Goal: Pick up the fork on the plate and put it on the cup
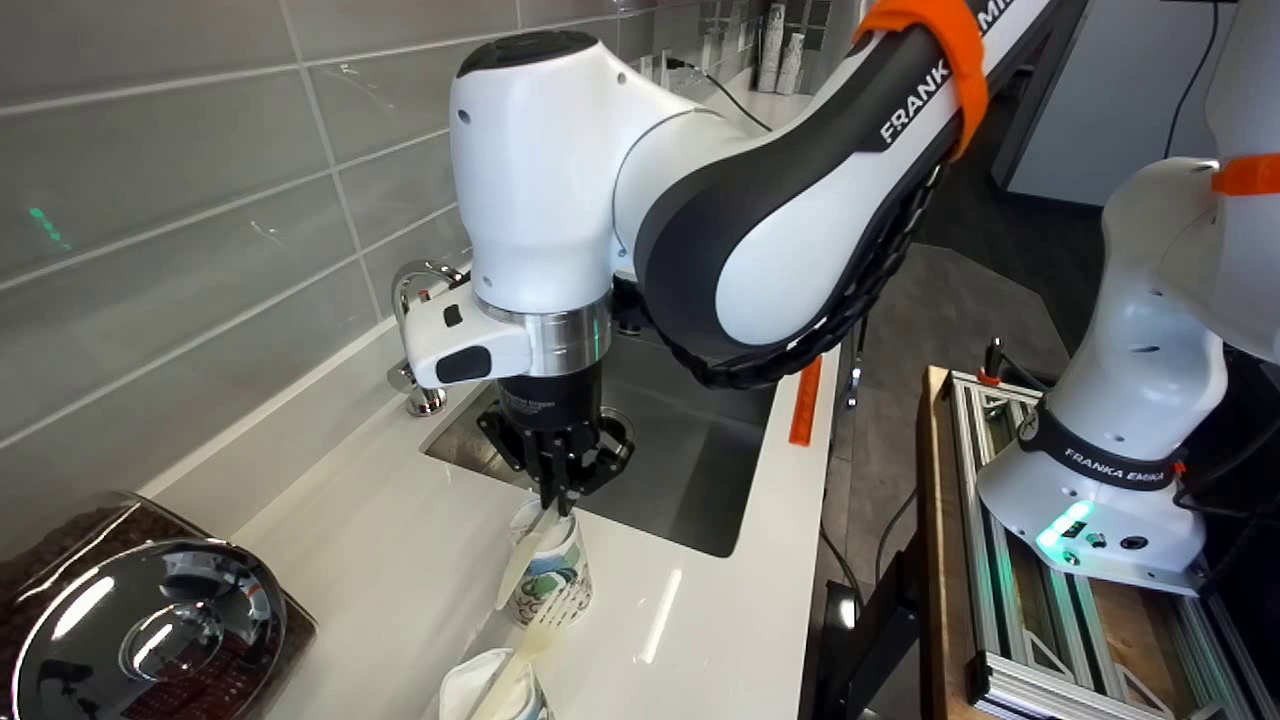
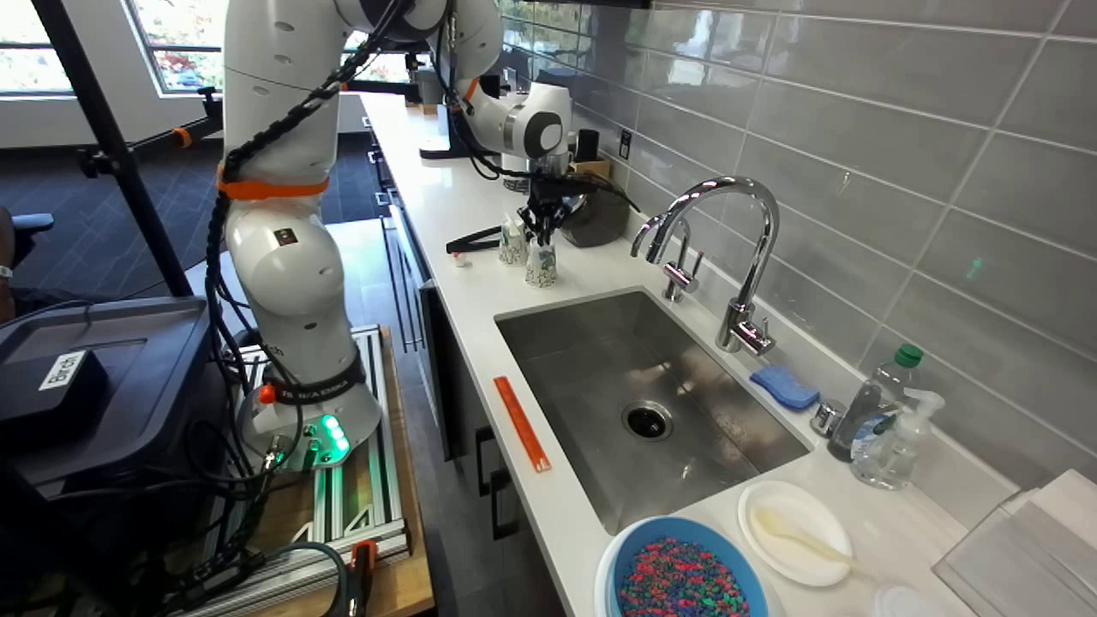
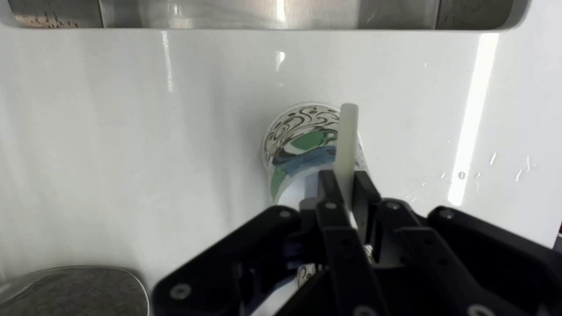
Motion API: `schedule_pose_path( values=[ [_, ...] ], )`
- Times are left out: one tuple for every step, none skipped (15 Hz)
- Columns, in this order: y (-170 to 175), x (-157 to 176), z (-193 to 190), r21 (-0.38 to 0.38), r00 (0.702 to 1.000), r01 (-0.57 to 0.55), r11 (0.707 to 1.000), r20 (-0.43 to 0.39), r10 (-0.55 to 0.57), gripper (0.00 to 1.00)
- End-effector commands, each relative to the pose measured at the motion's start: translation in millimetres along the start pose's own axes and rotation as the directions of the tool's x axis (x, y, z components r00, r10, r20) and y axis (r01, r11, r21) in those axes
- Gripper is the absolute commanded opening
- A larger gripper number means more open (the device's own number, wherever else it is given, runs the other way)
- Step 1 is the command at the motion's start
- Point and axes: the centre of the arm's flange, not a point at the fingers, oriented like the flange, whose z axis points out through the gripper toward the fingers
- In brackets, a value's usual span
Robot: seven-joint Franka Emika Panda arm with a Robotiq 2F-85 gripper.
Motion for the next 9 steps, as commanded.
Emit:
schedule_pose_path(
  values=[
    [1.3, 6.3, 4.5, -0.002, 1.0, 0.013, 1.0, 0.006, -0.013, 0.03],
    [1.1, 6.4, 4.7, -0.002, 1.0, 0.013, 1.0, 0.007, -0.013, 0.14],
    [0.7, 6.6, 4.3, -0.004, 1.0, 0.012, 1.0, 0.008, -0.012, 0.39],
    [0.2, 6.8, 3.7, -0.005, 1.0, 0.015, 1.0, 0.008, -0.015, 0.4],
    [-0.3, 6.9, 2.9, -0.008, 1.0, 0.015, 1.0, 0.008, -0.015, 0.42],
    [-0.6, 7.0, 2.3, -0.009, 1.0, 0.015, 1.0, 0.007, -0.015, 0.47],
    [-0.9, 7.2, 1.7, -0.011, 1.0, 0.016, 1.0, 0.007, -0.016, 0.54],
    [-1.1, 7.4, 1.4, -0.012, 1.0, 0.016, 1.0, 0.007, -0.016, 0.63],
    [-1.2, 7.5, 1.1, -0.013, 1.0, 0.016, 1.0, 0.006, -0.016, 0.69]
  ],
)
